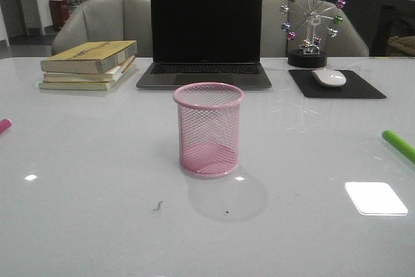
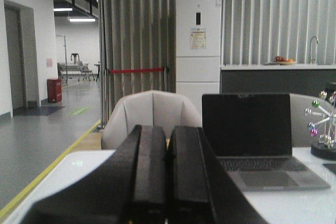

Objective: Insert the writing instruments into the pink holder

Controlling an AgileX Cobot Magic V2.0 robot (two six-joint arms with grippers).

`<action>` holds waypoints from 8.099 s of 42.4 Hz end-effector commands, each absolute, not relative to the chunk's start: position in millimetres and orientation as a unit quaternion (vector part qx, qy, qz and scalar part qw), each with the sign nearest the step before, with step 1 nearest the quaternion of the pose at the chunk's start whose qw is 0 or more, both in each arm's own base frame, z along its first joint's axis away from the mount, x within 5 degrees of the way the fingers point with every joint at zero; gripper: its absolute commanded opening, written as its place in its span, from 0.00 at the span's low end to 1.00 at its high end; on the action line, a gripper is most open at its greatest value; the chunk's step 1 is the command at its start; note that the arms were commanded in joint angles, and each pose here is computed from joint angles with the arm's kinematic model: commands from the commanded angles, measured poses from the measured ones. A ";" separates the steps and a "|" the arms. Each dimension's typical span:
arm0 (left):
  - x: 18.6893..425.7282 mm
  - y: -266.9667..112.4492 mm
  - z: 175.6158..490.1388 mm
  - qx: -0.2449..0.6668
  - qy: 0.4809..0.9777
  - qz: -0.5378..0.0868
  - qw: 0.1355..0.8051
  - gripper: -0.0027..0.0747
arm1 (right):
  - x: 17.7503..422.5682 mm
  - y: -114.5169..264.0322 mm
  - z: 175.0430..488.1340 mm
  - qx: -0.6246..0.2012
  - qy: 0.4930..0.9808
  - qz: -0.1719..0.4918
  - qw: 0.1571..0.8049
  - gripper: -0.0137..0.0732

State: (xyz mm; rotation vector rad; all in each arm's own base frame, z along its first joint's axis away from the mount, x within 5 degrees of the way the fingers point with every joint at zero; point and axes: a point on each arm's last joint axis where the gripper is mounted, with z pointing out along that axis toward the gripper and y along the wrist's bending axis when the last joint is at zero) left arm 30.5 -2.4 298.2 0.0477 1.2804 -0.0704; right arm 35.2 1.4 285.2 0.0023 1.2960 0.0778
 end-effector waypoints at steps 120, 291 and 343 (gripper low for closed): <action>106.3 -80.6 342.8 0.271 0.810 -0.177 0.489 0.78 | 417.6 3.4 196.9 -0.008 0.990 0.000 0.139 0.55; 427.8 2.8 226.6 0.038 0.980 -0.013 0.197 0.78 | 129.2 75.9 336.9 -0.238 0.845 0.131 0.460 0.67; 456.4 14.3 195.7 0.032 0.986 -0.008 0.165 0.15 | 129.1 75.9 336.8 -0.238 0.846 0.131 0.459 0.67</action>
